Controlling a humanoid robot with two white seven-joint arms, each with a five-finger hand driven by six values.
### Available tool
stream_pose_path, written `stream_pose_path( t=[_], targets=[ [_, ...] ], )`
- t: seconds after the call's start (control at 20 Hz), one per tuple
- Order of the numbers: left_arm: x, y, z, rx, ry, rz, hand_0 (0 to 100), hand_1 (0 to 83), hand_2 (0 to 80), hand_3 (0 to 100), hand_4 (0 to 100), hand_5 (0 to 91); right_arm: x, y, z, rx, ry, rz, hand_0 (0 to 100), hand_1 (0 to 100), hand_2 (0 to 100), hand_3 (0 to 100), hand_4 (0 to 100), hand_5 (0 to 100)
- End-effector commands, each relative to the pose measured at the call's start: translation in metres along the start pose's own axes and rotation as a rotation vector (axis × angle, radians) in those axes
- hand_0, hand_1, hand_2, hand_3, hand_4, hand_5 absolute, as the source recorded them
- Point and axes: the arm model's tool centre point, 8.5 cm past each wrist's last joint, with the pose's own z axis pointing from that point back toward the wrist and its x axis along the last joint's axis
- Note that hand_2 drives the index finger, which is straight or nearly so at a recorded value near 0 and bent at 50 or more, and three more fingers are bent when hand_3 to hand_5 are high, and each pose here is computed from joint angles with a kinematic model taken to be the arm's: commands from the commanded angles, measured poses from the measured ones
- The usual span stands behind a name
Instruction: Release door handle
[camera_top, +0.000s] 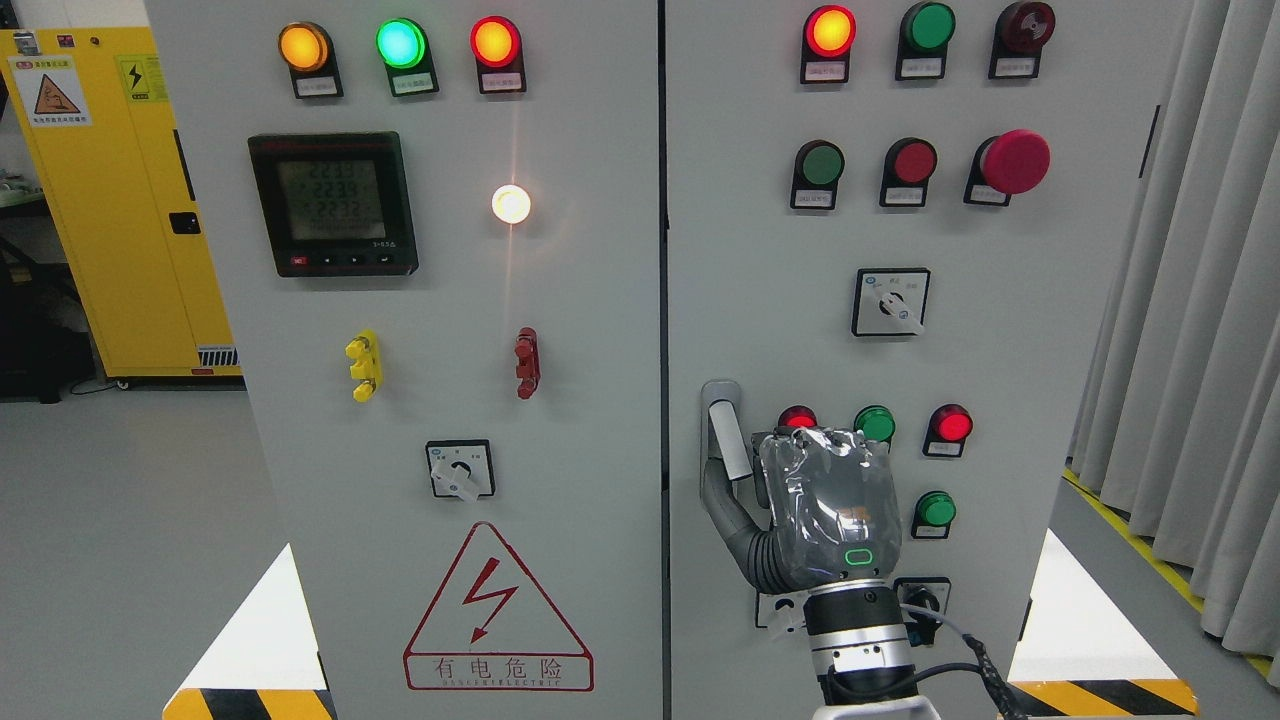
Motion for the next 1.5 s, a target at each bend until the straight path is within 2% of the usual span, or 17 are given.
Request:
stream_pose_path(
  t=[0.0,1.45],
  targets=[
    [0.0223,-0.0028,-0.0004,-0.006,-0.04,0.002,12,55.6,0.0,0,0,0.0,-0.0013,-0.0022,0.0003,-0.005,0.004,-0.002,57,44,92,100,100,100],
    [0.0223,-0.0028,-0.0004,-0.006,-0.04,0.002,12,55.6,0.0,0,0,0.0,-0.0072,-0.0026,0.0032,-0.01,0.029,0.001,50,43,92,100,100,100]
  ],
)
